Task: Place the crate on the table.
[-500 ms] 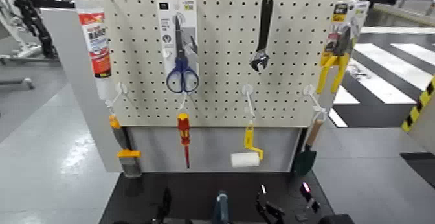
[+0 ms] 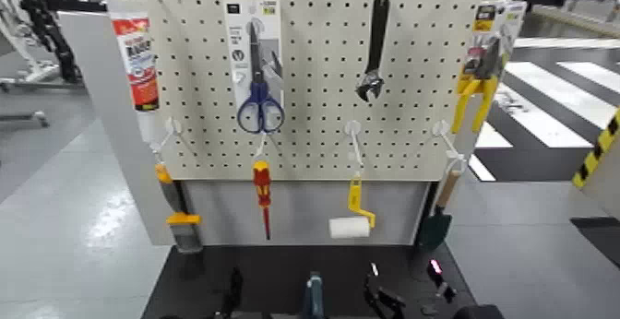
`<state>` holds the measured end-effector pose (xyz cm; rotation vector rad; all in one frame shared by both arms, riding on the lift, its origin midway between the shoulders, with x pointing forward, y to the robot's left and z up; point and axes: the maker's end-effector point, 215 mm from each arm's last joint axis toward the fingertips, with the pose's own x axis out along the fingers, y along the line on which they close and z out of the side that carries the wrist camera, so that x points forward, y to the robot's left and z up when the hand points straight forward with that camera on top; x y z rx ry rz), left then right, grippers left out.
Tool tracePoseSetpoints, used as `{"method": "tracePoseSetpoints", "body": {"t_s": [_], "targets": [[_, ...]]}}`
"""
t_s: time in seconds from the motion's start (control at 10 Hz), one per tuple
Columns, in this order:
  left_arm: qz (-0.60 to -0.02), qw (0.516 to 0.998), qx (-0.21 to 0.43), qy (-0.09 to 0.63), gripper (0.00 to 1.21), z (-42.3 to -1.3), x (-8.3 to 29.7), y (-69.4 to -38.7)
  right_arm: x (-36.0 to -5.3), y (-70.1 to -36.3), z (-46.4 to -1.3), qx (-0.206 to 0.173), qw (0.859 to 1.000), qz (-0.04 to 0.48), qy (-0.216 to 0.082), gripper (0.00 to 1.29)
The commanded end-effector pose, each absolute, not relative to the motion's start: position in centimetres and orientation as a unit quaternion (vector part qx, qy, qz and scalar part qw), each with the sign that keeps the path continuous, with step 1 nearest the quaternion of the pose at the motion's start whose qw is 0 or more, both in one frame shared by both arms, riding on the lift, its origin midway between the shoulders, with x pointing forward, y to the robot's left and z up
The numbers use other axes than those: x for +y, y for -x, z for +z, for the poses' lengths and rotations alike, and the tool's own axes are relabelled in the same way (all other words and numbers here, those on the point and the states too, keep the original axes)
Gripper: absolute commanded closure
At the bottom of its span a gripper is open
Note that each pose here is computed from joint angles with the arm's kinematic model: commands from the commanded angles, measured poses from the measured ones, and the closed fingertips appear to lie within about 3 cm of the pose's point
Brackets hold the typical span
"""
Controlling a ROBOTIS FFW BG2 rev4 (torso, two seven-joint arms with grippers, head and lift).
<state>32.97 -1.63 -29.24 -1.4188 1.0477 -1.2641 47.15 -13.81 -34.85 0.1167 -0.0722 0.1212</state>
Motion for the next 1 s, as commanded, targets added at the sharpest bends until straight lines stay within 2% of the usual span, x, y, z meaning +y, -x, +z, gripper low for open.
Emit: {"method": "tracePoseSetpoints", "body": {"t_s": [0.1, 1.0], "targets": [[-0.512, 0.472, 0.429, 0.575, 1.19, -29.4, -1.1, -33.1, -13.8, -47.1, -34.9, -0.036, 0.996, 0.06, -0.059, 0.15], [-0.495, 0.499, 0.431, 0.565, 1.19, -29.8, 1.6, -36.3, -13.9, -47.2, -34.9, -0.038, 0.996, 0.059, -0.061, 0.15]]}}
